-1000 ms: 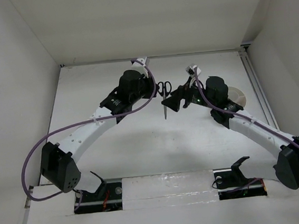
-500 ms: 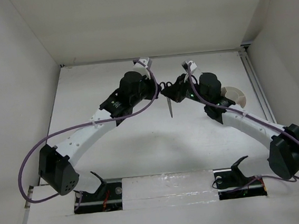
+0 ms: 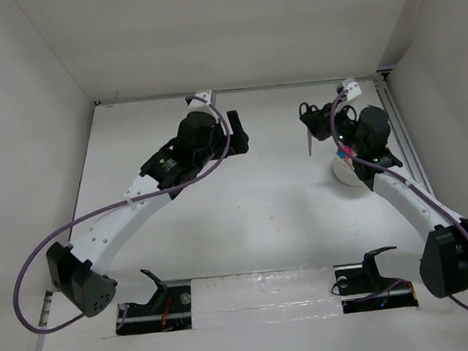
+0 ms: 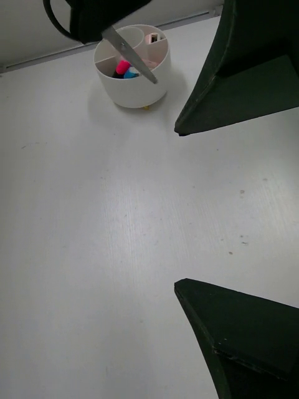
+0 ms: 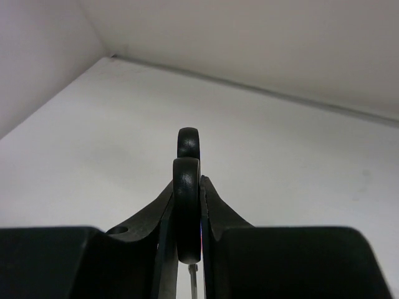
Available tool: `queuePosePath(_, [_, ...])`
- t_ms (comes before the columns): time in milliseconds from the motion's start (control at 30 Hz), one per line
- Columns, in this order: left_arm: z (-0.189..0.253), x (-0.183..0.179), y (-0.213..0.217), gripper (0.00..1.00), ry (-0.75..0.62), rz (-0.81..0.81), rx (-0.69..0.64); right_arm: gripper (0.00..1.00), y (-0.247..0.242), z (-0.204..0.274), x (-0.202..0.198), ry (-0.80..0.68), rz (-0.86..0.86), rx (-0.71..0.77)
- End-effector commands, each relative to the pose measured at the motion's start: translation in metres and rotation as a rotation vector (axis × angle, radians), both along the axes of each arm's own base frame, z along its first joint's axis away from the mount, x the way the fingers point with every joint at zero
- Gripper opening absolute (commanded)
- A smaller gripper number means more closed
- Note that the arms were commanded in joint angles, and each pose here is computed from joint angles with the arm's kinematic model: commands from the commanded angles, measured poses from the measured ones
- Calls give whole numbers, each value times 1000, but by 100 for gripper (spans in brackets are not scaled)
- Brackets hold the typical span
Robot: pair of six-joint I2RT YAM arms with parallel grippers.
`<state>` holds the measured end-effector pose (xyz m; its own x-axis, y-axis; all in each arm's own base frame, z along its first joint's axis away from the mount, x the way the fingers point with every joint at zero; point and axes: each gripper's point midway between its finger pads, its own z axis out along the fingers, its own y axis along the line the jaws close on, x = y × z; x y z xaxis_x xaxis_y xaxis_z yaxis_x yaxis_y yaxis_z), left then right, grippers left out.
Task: Sort the stationery into containers
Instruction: Place the scissors in the storage box.
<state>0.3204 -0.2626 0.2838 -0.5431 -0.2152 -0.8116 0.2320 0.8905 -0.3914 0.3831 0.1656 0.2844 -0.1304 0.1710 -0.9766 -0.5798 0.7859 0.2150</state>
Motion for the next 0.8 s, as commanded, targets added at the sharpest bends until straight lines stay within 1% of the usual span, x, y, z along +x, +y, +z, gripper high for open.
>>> queuePosePath(0, [23, -33, 29, 100, -5, 22, -58, 0, -38, 46, -4, -274, -56, -54])
queuePosePath(33, [20, -40, 32, 100, -3, 11, -63, 0, -62, 47, 1, -283, -121, -53])
queuePosePath(67, [4, -47, 36, 100, 18, -2, -39, 0, -75, 44, 0, -276, -153, -35])
queuePosePath(100, [8, -57, 41, 100, 7, -19, -59, 0, -84, 49, 1, -303, -170, -28])
queuePosePath(133, [2, -62, 46, 100, 10, -23, -45, 0, -102, 52, 3, -312, -209, -29])
queuePosePath(233, [-17, -78, 55, 100, 29, -59, -19, 0, -123, 55, 5, -322, -262, -37])
queuePosePath(333, [-33, -90, 66, 100, 47, -63, 8, 0, -150, 61, 5, -346, -365, -45])
queuePosePath(367, [-37, -92, 68, 100, 50, -63, 11, 0, -168, 64, 5, -356, -458, -36])
queuePosePath(400, [-40, -95, 71, 100, 50, -63, 11, 0, -173, 60, 1, -358, -489, -31])
queuePosePath(433, [-38, -98, 73, 100, 40, -63, 2, 0, -179, 64, -3, -392, -519, -36])
queuePosePath(567, [-26, -100, 73, 100, -5, -83, -20, 0, -210, 56, -16, -395, -698, -8])
queuePosePath(767, [-24, -106, 68, 100, -3, -130, -34, 0, -223, 45, -30, -410, -781, -13])
